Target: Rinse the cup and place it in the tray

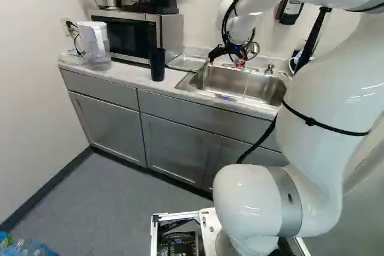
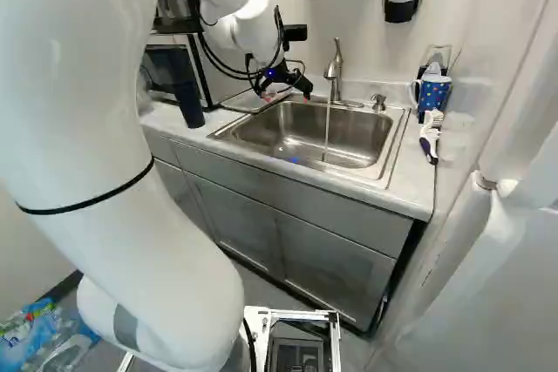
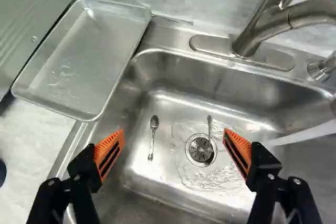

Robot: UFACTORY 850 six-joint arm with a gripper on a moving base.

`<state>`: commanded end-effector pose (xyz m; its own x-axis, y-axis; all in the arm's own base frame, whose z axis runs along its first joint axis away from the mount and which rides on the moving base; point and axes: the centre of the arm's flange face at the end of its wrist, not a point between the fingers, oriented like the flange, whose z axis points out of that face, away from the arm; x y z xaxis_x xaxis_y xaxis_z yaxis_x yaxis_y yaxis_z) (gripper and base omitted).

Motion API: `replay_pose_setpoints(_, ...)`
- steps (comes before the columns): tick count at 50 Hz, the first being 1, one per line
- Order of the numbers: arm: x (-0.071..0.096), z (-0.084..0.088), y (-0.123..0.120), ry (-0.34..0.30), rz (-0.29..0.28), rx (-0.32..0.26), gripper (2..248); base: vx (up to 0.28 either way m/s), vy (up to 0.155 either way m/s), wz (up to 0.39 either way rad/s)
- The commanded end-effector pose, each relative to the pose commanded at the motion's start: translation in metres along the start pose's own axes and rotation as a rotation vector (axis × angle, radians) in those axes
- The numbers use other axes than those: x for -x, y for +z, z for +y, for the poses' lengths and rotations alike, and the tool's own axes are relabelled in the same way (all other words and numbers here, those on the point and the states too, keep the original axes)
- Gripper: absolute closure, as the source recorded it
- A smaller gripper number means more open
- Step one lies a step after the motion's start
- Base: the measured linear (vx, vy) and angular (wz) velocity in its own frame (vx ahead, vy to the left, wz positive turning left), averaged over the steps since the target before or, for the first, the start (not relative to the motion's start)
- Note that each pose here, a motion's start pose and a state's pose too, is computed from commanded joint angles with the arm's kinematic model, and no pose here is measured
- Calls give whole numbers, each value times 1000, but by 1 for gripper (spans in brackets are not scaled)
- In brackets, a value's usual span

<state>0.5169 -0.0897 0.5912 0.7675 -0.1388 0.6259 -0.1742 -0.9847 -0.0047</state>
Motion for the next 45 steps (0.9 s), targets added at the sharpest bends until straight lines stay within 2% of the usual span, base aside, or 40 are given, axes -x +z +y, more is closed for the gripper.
replay_pose_setpoints(19,18,7,-14,11,-2,9,3,0,0,0)
replay_pose_setpoints(45,39,32,-31,52,-1,42,3,0,0,0)
